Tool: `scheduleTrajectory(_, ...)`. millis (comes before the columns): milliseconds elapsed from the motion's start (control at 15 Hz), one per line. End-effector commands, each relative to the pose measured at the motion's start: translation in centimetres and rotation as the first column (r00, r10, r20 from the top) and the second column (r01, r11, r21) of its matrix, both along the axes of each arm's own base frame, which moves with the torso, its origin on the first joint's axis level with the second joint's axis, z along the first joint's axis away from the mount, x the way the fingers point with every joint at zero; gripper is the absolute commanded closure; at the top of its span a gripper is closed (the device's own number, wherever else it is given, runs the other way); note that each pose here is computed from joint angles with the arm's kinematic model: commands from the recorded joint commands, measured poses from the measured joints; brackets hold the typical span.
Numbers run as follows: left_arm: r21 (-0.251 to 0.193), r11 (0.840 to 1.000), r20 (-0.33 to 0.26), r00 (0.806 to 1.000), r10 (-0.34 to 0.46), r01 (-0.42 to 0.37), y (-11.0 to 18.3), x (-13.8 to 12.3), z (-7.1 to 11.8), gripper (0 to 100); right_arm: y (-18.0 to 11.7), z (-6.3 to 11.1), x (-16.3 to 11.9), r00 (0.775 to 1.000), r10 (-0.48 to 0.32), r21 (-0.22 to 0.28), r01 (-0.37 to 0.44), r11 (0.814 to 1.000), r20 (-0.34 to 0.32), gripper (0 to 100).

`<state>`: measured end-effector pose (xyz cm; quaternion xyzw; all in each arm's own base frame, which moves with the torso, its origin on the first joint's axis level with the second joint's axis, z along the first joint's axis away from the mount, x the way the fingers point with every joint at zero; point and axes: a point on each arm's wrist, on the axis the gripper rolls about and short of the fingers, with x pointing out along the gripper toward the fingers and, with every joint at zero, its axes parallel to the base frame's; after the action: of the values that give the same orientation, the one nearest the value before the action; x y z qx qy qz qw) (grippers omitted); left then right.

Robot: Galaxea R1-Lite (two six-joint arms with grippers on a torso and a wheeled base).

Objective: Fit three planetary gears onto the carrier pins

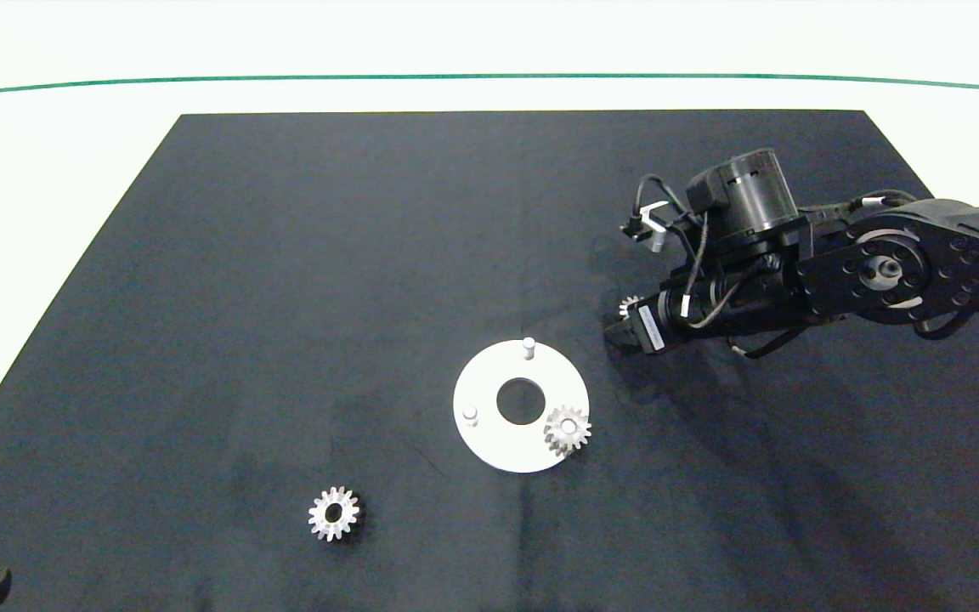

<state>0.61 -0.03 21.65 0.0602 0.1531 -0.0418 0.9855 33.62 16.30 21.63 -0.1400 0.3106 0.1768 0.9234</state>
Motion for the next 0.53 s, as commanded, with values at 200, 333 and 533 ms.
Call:
scheduleTrajectory(200, 0.001, 1.000, -0.006, 1.000, 0.000, 0.000, 0.00, 0.05, -0.05, 0, 0.03, 0.25, 0.16, 1.000, 0.000, 0.005, 0.000, 1.000, 0.008, 39)
scheduleTrajectory(333, 0.001, 1.000, -0.006, 1.000, 0.000, 0.000, 0.00, 0.05, -0.05, 0, 0.11, 0.24, 0.17, 1.000, 0.002, 0.007, -0.002, 1.000, 0.007, 42)
scheduleTrajectory(533, 0.000, 1.000, -0.006, 1.000, -0.002, 0.002, -0.01, 0.05, -0.05, 0, 0.14, 0.53, 0.23, 1.000, 0.001, 0.015, -0.001, 1.000, 0.016, 48)
